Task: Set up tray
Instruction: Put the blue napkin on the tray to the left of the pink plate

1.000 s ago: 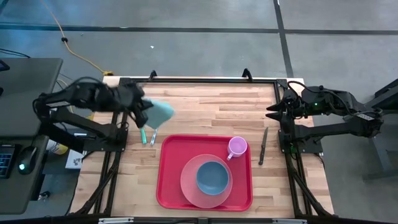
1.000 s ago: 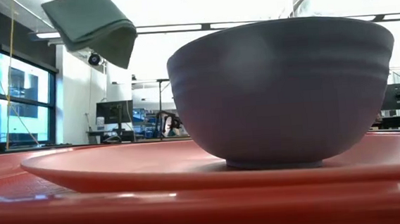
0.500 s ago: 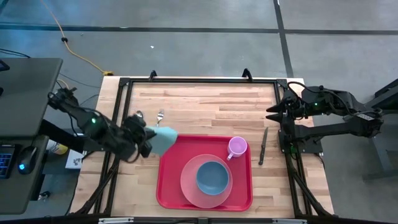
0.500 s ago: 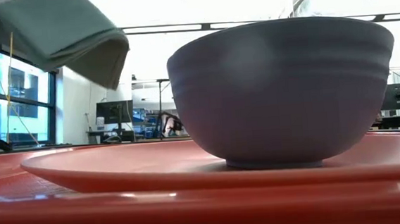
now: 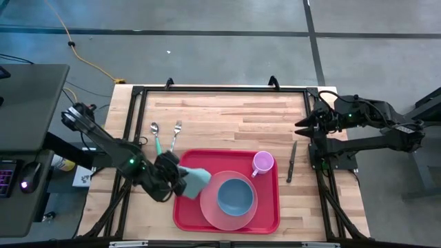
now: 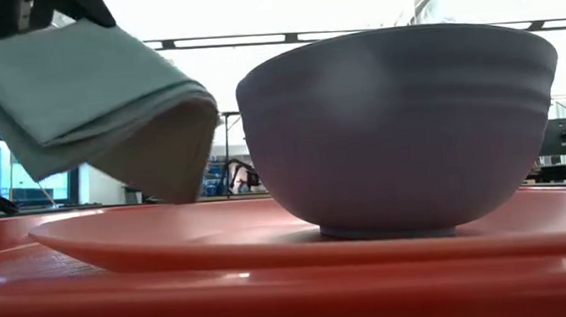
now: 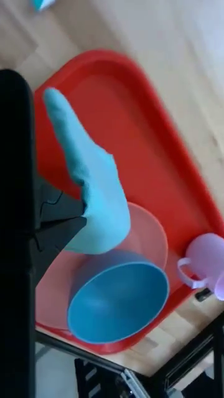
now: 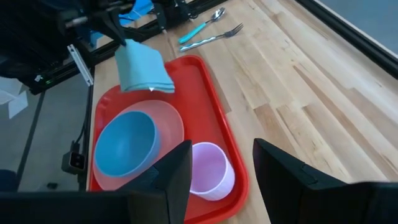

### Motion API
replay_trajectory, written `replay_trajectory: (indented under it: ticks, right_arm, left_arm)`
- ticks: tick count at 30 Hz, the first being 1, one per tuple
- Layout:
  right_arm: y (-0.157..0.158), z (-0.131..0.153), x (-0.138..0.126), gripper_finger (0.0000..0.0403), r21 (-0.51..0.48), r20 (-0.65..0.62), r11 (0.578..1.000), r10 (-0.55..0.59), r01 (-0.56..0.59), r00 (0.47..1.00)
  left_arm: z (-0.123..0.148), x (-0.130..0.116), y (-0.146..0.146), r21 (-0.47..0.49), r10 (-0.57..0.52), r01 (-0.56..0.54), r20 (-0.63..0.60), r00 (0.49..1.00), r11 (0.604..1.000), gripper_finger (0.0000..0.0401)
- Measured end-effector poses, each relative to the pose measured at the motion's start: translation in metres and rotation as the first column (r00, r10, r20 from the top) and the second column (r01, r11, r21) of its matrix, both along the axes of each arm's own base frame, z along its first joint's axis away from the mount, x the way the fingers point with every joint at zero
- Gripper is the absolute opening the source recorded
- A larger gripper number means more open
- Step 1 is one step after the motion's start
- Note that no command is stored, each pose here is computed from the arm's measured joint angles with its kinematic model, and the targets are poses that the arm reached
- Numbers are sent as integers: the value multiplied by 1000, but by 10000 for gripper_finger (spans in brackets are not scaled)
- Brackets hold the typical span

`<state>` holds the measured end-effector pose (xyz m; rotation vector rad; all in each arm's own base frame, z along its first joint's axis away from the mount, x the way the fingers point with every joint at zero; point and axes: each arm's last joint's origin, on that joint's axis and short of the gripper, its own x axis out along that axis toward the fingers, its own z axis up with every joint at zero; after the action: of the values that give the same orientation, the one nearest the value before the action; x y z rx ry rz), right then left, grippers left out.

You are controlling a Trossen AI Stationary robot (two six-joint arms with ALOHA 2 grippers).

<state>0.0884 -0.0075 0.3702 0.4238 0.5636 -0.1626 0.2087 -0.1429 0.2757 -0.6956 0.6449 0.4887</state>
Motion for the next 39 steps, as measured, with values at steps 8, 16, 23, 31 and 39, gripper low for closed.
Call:
replay_trajectory:
  ticks: [8, 16, 23, 31, 39]
  right_arm:
    - [1, 0, 0, 149, 28, 2, 999, 18, -18, 1000]
    - [2, 1, 1, 149, 81, 18, 996, 29, -30, 999]
    - [1, 9, 8, 149, 59, 101, 997, 35, -41, 994]
    - [1, 6, 20, 149, 73, 67, 995, 62, -67, 996]
    - [3, 4, 28, 149, 36, 59, 985, 168, -170, 984]
  left_arm:
    - [-27, 8, -12, -53, -48, 40, -179, 983, 998, 7]
    - [-39, 18, -24, -165, -135, 99, -222, 966, 981, 7]
    - [-38, 17, -26, -149, -124, 94, -203, 971, 984, 7]
    - [-60, 22, -32, -151, -138, 94, -319, 938, 984, 7]
    - [-79, 41, -30, -165, -85, 31, -327, 941, 986, 43]
